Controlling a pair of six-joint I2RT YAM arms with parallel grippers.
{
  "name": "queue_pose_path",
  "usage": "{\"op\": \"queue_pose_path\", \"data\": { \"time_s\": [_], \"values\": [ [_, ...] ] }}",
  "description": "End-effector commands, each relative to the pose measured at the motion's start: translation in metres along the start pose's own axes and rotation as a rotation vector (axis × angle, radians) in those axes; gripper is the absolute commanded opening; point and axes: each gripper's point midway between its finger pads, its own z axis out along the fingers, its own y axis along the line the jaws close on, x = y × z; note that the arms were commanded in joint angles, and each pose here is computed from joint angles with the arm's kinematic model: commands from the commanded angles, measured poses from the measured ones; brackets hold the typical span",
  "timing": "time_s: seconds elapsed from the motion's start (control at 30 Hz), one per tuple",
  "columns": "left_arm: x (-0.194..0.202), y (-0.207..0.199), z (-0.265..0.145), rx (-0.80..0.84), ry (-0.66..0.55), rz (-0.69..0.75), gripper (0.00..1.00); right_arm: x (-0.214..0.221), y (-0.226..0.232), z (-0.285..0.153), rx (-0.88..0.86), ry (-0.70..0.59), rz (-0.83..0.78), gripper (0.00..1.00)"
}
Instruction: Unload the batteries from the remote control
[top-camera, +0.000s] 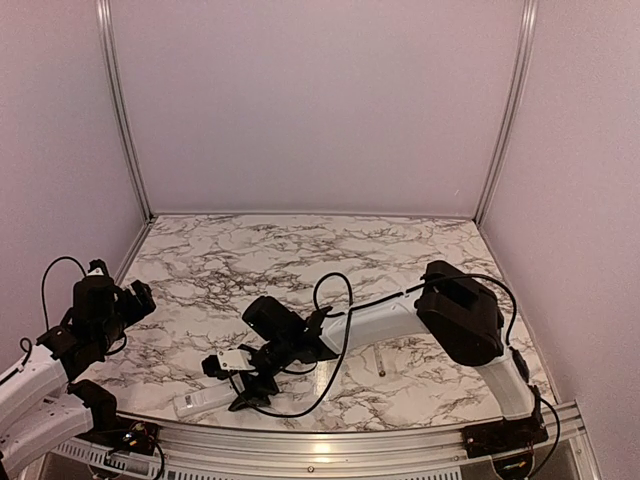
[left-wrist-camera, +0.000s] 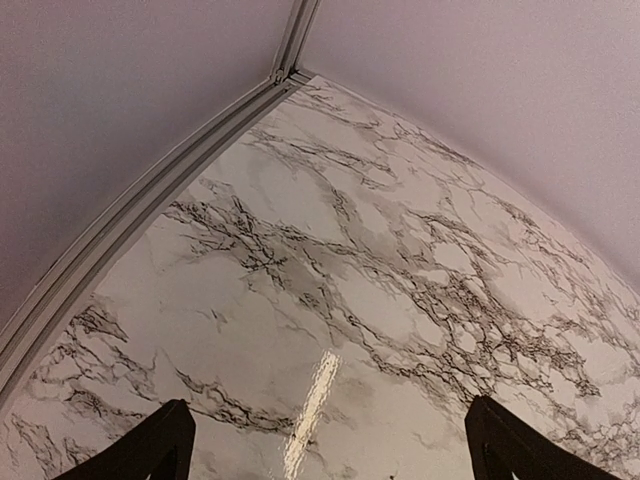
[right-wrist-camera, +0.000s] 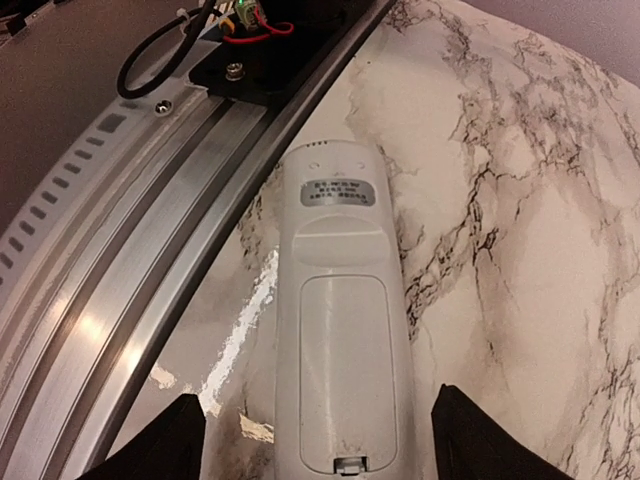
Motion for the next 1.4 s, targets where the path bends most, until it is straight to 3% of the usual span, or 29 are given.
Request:
{"op": "queue_pose_path", "data": {
  "time_s": [0.0, 0.3, 0.43, 0.57, 0.77, 1.1, 1.37],
  "values": [
    [0.003, 0.003, 0.002, -0.013, -0.001, 0.009, 0.99, -0.003, -0.01, 0.008, 0.013, -0.016, -0.005, 0.76],
    [0.004, 0.002, 0.004, -0.014, 0.003, 0.015, 0.99, 0.022, -0.015, 0.022, 0.024, 0.035, 0.027, 0.62],
    [0.004, 0.002, 0.005, -0.017, 0.006, 0.018, 0.99, 0.028, -0.014, 0.022, 0.025, 0.06, 0.021, 0.51],
    [0.004, 0.001, 0.006, -0.017, 0.007, 0.021, 0.99, 0.032, -0.012, 0.021, 0.024, 0.07, 0.019, 0.49],
    [0.006, 0.001, 0.009, -0.025, 0.017, 0.029, 0.99, 0.032, -0.008, 0.019, 0.015, 0.065, 0.017, 0.3],
    [0.008, 0.001, 0.011, -0.031, 0.026, 0.033, 0.99, 0.033, -0.009, 0.01, 0.058, 0.083, 0.004, 0.2],
    [0.009, 0.0, 0.013, -0.033, 0.036, 0.042, 0.99, 0.029, -0.027, -0.014, 0.134, 0.054, 0.009, 0.2]
  ]
}}
